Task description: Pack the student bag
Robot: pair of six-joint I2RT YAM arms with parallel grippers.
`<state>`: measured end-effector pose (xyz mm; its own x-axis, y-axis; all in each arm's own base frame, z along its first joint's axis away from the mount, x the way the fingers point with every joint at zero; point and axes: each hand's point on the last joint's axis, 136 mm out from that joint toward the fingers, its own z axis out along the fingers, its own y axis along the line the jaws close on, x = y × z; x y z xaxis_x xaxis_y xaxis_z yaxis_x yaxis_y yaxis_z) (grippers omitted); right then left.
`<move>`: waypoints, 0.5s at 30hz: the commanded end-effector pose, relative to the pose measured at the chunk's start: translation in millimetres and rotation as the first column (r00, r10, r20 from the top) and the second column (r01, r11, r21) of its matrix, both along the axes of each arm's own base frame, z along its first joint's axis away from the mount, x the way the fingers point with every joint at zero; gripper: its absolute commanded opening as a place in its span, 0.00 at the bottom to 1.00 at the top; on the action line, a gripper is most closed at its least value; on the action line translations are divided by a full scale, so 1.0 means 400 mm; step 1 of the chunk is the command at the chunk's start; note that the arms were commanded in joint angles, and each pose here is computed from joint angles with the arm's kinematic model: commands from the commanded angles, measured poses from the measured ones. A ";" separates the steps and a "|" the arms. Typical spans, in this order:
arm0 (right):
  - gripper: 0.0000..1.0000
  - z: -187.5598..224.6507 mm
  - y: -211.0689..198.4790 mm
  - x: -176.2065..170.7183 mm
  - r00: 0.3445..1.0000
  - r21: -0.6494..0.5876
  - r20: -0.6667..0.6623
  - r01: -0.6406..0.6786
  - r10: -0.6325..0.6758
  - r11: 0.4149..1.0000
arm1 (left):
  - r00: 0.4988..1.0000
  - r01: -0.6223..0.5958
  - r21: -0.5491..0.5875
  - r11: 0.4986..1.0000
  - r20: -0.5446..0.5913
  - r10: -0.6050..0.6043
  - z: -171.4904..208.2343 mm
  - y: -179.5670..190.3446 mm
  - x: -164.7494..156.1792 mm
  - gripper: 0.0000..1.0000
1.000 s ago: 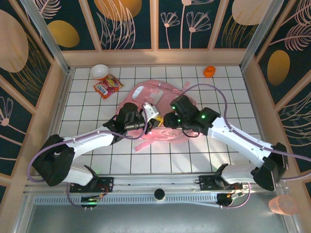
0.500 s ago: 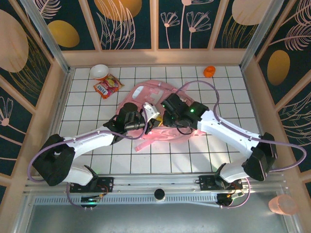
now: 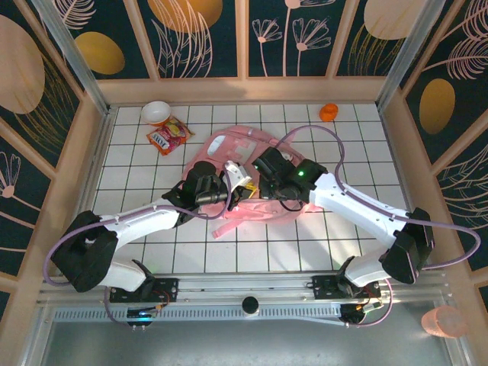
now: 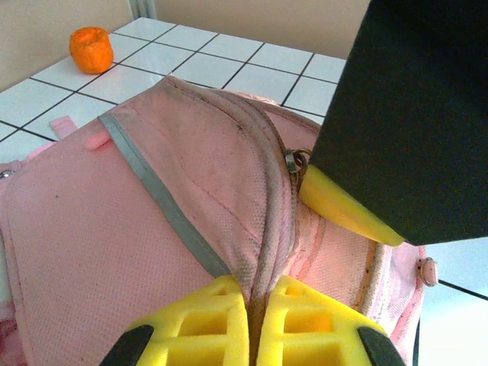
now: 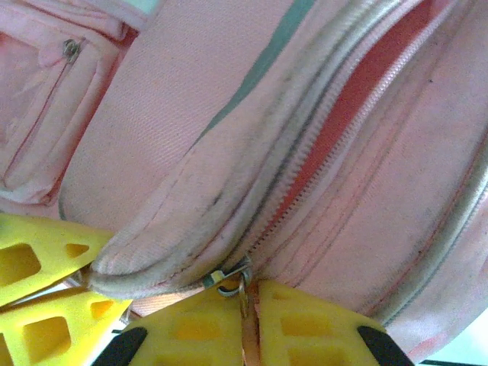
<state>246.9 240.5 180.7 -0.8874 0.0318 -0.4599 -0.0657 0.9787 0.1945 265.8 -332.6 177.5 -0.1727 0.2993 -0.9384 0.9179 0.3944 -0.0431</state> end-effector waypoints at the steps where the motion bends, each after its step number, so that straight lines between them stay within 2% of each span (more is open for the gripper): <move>1: 0.03 -0.010 -0.033 0.026 1.000 -0.063 0.019 0.015 -0.014 0.998 | 0.995 0.029 -0.142 0.989 0.102 -0.015 0.139 -0.022 0.013 0.00; 2: 0.00 -0.009 -0.035 0.027 1.000 -0.063 0.014 0.002 -0.002 0.998 | 0.994 0.028 -0.136 0.990 0.104 -0.014 0.136 -0.020 0.012 0.00; 6: 0.00 -0.002 -0.082 0.035 1.000 -0.077 -0.006 -0.022 0.021 0.997 | 0.993 0.016 -0.110 0.994 0.118 -0.003 0.116 0.002 0.014 0.00; 12: 0.00 -0.004 -0.159 0.051 0.996 0.015 -0.037 -0.075 0.075 0.997 | 0.991 0.004 -0.045 0.999 0.136 0.002 0.081 0.049 0.020 0.00; 15: 0.00 -0.014 -0.151 0.048 0.989 0.045 -0.046 -0.137 0.139 0.990 | 0.990 0.012 -0.026 1.000 0.142 -0.008 0.075 0.056 0.017 0.00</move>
<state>266.4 213.5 187.9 -0.9059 -0.0304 -0.4223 -0.1882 0.9224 0.3373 268.0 -323.7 184.6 -0.1012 0.3078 -0.9461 0.9284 0.3710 0.0214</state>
